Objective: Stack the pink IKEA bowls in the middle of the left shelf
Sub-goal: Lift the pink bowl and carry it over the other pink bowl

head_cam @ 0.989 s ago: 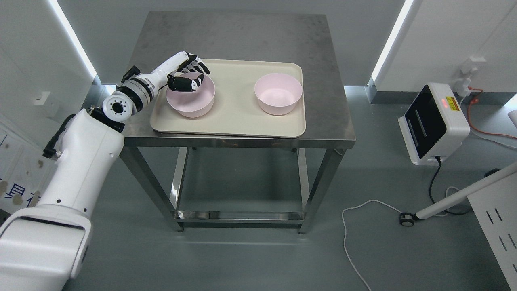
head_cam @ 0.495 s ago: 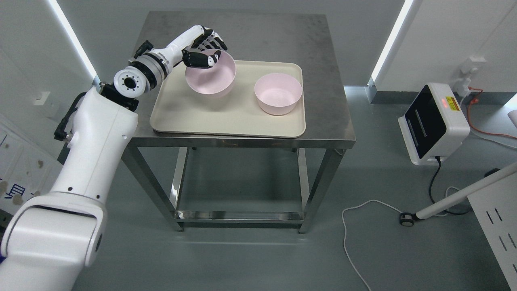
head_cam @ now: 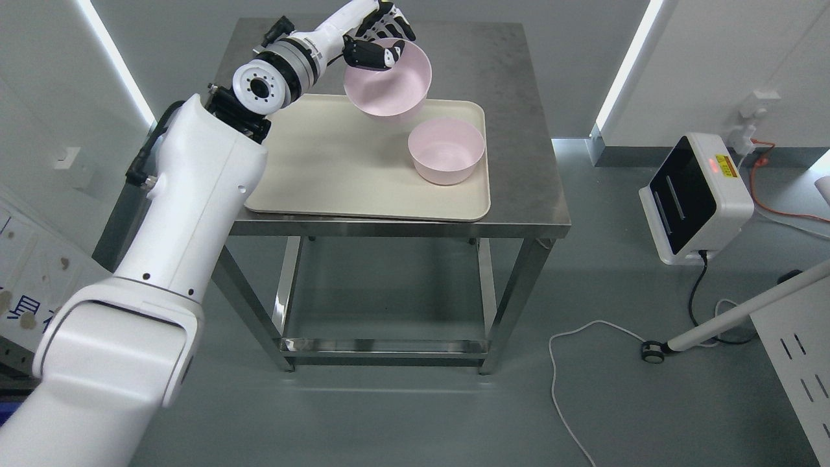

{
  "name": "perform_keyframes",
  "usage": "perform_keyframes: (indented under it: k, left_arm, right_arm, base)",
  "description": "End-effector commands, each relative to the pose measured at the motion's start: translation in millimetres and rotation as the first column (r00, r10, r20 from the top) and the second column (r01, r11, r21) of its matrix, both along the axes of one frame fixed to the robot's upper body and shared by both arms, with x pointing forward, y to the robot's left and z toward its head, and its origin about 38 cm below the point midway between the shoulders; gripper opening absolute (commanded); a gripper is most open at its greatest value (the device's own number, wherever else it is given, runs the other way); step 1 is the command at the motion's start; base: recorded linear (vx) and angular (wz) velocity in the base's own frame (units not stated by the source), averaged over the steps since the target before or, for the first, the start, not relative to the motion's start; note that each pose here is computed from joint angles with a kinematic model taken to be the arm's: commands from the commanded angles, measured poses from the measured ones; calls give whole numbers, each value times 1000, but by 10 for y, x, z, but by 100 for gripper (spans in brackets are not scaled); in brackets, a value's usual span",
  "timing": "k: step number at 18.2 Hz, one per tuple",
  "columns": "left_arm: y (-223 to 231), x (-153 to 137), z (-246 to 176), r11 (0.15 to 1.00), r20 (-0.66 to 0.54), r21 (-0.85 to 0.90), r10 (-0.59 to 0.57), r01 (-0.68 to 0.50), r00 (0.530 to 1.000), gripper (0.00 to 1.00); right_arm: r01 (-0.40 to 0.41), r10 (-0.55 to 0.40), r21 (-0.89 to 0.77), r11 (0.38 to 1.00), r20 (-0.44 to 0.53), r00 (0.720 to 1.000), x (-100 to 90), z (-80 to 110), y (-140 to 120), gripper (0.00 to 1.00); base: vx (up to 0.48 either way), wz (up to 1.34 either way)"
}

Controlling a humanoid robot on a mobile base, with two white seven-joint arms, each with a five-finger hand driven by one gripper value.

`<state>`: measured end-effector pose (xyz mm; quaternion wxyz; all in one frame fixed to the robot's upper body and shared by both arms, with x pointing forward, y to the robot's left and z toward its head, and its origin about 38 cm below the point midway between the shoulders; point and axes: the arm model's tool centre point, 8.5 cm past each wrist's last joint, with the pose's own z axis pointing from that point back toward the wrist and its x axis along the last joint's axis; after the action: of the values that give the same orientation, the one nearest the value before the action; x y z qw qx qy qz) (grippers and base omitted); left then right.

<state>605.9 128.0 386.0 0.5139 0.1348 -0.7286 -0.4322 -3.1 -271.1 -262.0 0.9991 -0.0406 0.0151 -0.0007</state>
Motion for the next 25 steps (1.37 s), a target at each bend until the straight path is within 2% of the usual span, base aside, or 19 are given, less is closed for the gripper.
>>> perform_keyframes:
  k: [1,6,18,19,22,25]
  left_arm:
    - [-897,-241,-231,978,18,142,-157,153,987,1]
    - [-1011,-273,-396,965,6,203,-173,169,985,1]
    - [-746,-94,-457,984,3,163,-68,66,998,6]
    - [-728,-78,-422,986,11,160,-58,56,998,11]
    - [-658,-31,-309,989,27,145,-31,26,999,48]
    - [-521,20,-154,997,33,79,2,-4,999,60]
  right_arm:
    - [10,-10,-18,1000,2,1000,-75,6,-114,100]
    - [10,-10,-18,1000,1,1000,-77,6,-114,100]
    - [10,-10,-18,1000,1,1000,-77,6,-114,100]
    - [10,-10,-18,1000,2,1000,-75,6,-114,100]
    - [12,-12,-18,1000,1,1000,-77,6,-114,100]
    - [12,-12,-18,1000,1,1000,-77,6,-114,100]
  base:
    - [0,0]
    - [0,0]
    - [0,0]
    - [0,0]
    - [0,0]
    - [0,0]
